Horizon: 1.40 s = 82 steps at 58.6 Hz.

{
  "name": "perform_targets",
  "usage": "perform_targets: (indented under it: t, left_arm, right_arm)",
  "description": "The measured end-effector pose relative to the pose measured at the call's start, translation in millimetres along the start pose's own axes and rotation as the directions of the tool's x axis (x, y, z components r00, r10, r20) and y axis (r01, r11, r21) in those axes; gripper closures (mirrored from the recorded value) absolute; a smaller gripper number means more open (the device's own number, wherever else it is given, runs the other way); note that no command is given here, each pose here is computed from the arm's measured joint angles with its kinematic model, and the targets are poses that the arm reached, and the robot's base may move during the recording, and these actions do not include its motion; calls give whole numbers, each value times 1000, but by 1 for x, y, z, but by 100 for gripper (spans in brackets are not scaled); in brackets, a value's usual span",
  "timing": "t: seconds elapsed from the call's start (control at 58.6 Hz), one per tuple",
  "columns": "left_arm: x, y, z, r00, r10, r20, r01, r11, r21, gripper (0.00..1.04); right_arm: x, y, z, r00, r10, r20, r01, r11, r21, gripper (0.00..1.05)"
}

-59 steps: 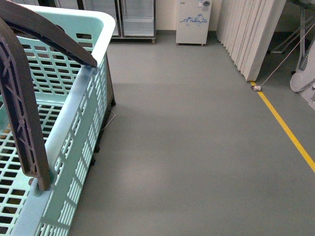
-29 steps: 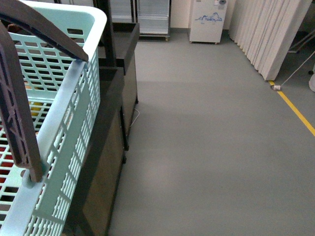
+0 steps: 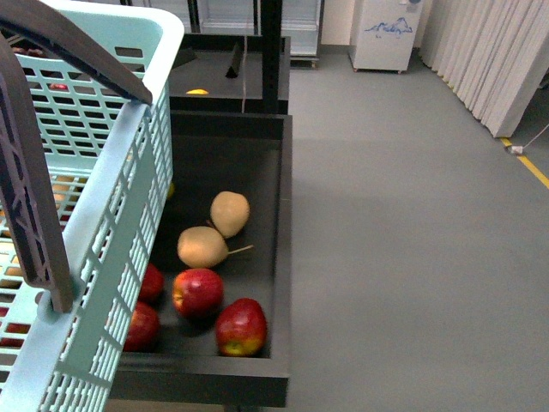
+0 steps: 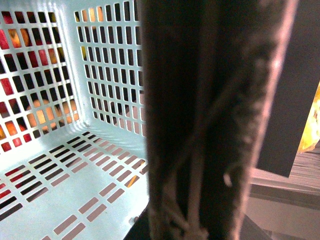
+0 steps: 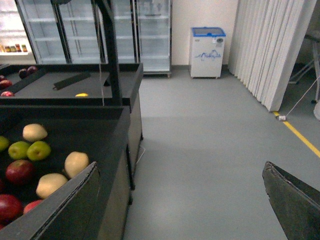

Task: Pick mango and avocado into basket

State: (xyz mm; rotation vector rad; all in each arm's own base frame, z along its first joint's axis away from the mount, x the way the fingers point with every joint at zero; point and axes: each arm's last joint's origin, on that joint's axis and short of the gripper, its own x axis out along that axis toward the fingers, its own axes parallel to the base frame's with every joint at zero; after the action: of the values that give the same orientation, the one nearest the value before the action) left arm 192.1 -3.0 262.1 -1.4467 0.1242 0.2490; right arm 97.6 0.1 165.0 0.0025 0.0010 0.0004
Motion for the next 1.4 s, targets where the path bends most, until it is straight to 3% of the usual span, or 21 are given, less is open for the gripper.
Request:
perform_targets:
  t: [1.399]
  left_arm:
    - [0, 1, 0, 1000, 1, -1, -1, 1000, 0, 99]
  right_arm:
    - [0, 0, 0, 1000, 0, 1, 0, 1000, 0, 8]
